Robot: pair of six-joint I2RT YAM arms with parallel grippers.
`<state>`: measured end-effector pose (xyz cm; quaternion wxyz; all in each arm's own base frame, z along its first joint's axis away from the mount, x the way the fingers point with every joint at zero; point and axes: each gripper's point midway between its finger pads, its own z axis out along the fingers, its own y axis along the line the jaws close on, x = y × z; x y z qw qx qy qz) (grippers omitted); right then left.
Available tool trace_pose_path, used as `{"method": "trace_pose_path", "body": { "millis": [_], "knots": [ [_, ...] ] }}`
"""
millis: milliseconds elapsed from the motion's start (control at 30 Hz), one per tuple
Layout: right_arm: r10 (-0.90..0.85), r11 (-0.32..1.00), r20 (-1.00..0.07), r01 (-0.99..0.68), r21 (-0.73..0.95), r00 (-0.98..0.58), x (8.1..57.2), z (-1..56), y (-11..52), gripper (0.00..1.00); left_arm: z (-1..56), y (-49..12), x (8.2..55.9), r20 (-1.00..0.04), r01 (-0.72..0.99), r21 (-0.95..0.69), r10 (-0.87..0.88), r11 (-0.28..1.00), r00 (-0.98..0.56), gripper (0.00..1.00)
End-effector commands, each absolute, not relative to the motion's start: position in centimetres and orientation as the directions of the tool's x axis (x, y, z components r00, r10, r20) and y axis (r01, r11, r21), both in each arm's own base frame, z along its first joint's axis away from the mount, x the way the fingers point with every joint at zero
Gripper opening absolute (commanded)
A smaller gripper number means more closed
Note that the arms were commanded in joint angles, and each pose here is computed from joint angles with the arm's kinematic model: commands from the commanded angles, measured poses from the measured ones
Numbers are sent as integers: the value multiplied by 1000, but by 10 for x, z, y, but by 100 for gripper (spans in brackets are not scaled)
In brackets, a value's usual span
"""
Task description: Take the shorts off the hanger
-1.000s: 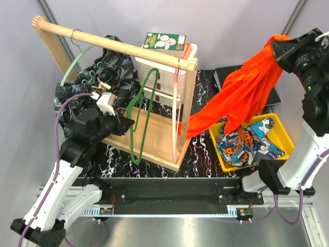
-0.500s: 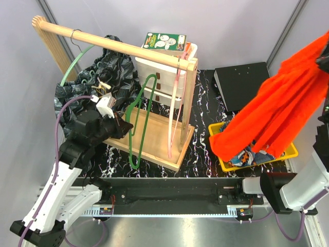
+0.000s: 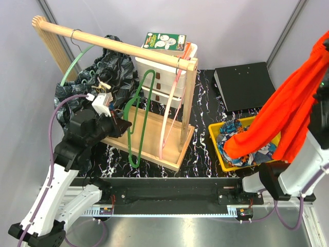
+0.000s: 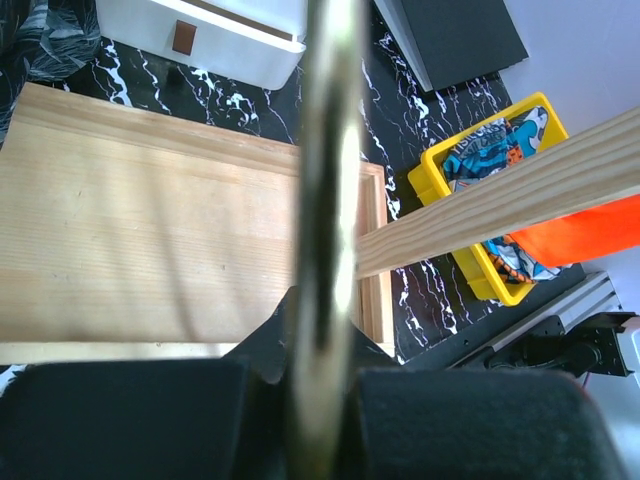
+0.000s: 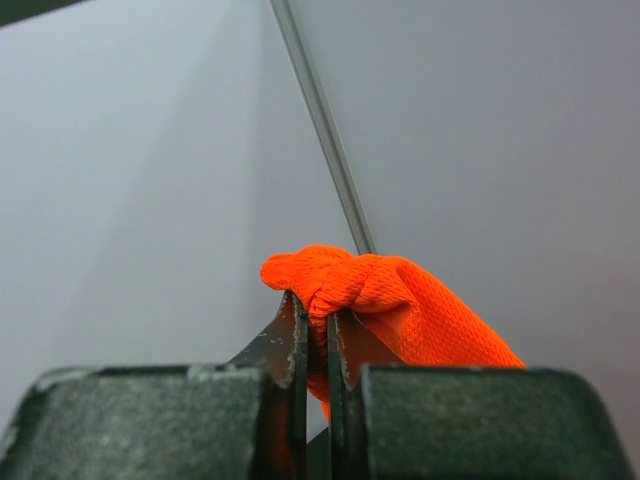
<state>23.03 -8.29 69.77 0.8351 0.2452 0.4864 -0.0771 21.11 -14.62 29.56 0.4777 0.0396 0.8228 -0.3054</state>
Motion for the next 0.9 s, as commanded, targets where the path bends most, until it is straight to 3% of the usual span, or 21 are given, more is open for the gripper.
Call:
{"method": "trace_pose_path", "body": {
  "millis": [0,167,533,867],
  "knots": [
    [113,861,-837,368,351,535,235,699,-85,0,331,-141,205,-853,396,-451,-257,800,-455,0],
    [149,863,-896,387,325,418,256,653,-82,0,328,-138,208,-860,384,-431,-243,816,-449,0],
    [230,840,-937,432,328,263,242,557,-80,0,328,-139,208,-864,396,-420,-227,816,-449,0],
    [189,824,-970,512,242,153,222,512,-88,0,335,-132,208,-886,397,-376,-198,837,-420,0]
  ]
}}
